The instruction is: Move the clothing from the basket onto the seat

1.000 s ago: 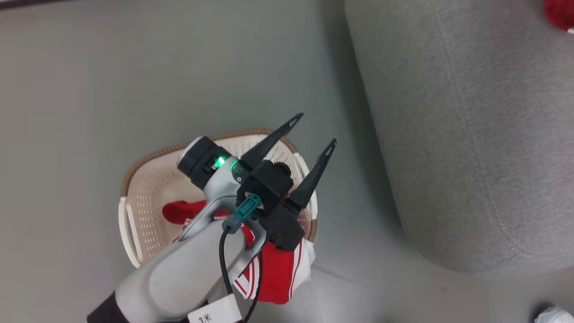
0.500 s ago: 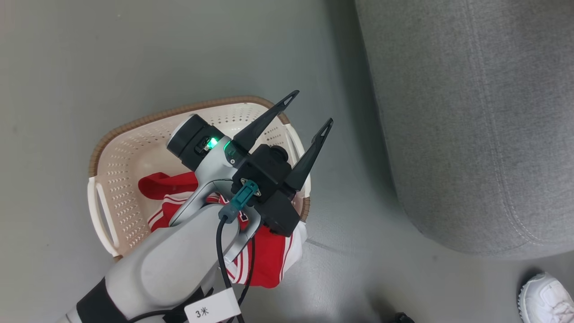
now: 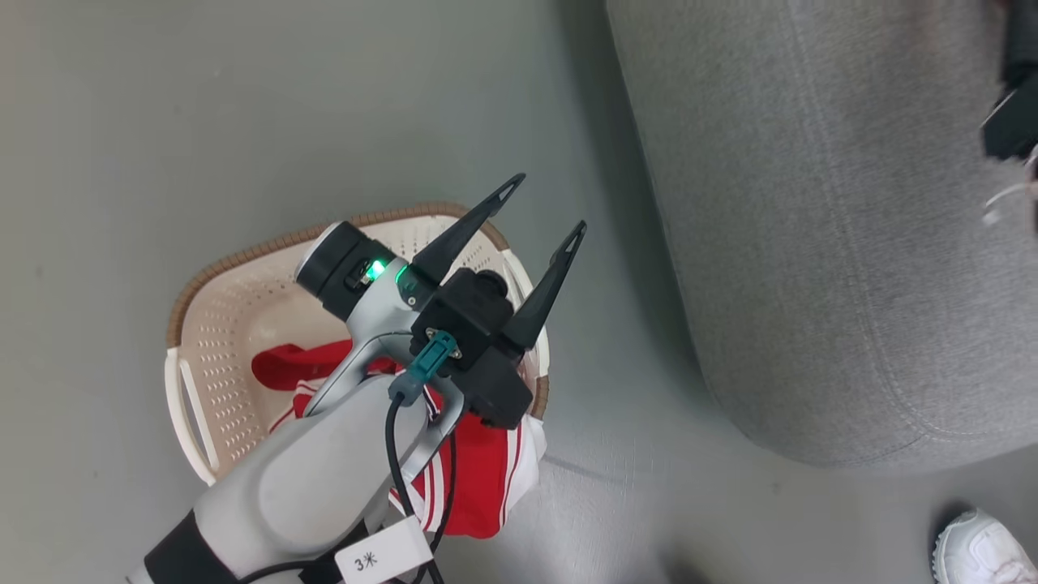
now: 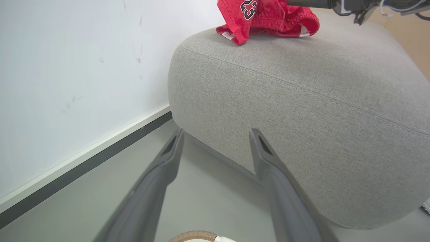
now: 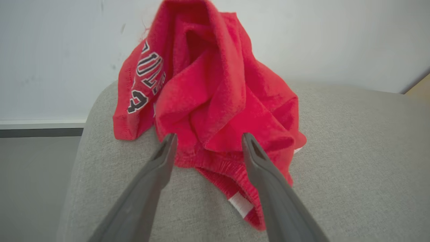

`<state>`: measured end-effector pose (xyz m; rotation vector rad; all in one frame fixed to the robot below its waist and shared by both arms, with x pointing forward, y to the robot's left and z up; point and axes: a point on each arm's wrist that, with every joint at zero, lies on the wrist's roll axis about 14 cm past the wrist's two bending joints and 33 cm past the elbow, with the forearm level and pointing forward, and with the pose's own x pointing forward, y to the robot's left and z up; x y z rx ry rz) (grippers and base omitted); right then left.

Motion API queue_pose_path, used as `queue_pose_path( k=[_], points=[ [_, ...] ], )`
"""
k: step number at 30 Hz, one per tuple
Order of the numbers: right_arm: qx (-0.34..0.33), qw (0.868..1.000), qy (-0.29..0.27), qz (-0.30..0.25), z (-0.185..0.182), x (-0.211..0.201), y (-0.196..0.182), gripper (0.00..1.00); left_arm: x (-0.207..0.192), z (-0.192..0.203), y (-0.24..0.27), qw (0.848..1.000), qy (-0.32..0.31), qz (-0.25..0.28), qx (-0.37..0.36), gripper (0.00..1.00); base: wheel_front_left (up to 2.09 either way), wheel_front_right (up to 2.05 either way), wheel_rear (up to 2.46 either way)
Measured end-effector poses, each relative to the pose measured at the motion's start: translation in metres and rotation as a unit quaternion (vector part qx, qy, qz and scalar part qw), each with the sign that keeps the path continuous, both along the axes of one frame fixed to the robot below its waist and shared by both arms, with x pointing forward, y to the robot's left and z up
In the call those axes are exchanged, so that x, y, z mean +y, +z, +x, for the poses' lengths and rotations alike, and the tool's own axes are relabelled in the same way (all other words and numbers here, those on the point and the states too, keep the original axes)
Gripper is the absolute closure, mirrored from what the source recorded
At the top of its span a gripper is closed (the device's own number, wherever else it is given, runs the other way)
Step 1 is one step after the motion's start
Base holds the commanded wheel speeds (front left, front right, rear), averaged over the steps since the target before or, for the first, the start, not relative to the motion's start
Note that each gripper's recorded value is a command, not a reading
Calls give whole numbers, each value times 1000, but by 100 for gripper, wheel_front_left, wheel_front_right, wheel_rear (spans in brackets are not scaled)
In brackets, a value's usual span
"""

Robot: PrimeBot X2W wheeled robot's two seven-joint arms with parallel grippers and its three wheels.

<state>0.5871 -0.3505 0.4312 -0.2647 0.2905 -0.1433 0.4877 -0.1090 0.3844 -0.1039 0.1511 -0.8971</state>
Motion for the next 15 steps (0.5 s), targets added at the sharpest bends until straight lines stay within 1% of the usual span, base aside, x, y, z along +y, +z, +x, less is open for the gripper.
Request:
queue_pose_path(
  k=[3, 7, 15],
  points=[
    [1, 1000, 11, 11, -9, 11, 0, 0, 2, -4, 5, 1000, 3, 4, -3, 0, 0, 0, 0],
    [-21, 999, 32, 20, -18, 26, 19, 0, 3, -8, 23, 1000, 12, -3, -10, 0, 0, 0, 0],
    [-48, 996, 69, 44, -39, 59, 37, 0, 9, -14, 57, 999, 37, -17, -21, 0, 0, 0, 0]
  ],
)
